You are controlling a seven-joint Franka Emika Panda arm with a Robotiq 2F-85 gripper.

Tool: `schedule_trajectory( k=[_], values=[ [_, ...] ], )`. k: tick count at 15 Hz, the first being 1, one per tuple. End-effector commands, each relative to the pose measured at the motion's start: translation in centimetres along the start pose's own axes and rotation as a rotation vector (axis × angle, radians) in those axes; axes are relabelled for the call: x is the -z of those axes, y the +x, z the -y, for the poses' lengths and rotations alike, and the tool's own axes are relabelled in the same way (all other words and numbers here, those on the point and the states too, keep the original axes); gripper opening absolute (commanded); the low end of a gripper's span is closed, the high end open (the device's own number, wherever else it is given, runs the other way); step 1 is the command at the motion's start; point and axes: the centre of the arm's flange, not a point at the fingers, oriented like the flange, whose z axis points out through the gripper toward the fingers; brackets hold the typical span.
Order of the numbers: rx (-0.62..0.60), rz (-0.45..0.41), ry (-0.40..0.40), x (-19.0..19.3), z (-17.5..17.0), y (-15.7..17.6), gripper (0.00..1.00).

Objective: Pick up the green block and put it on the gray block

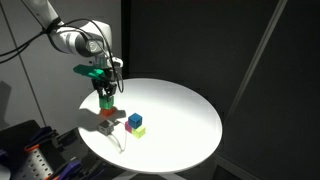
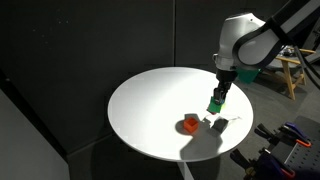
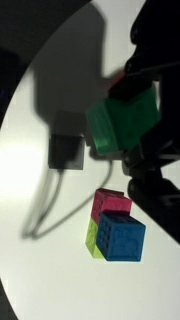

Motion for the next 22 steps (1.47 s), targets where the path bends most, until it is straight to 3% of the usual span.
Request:
schedule_trajectory(
  k=[1, 3, 4, 13, 14, 22],
  values=[
    [-0.044, -0.003, 0.004, 0.3, 0.0, -0.2, 0.29],
    [-0.039, 0.0, 0.009, 0.3, -0.1, 0.0, 0.29],
    [-0.018, 0.001, 0.0, 0.0, 0.0, 0.0, 0.54],
    [-0.018, 0.001, 0.001, -0.1, 0.0, 0.0, 0.54],
    [-0.018, 0.001, 0.001, -0.1, 0.0, 0.0, 0.29],
    [-0.036, -0.025, -0.011, 1.9, -0.3, -0.3, 0.29]
  ],
)
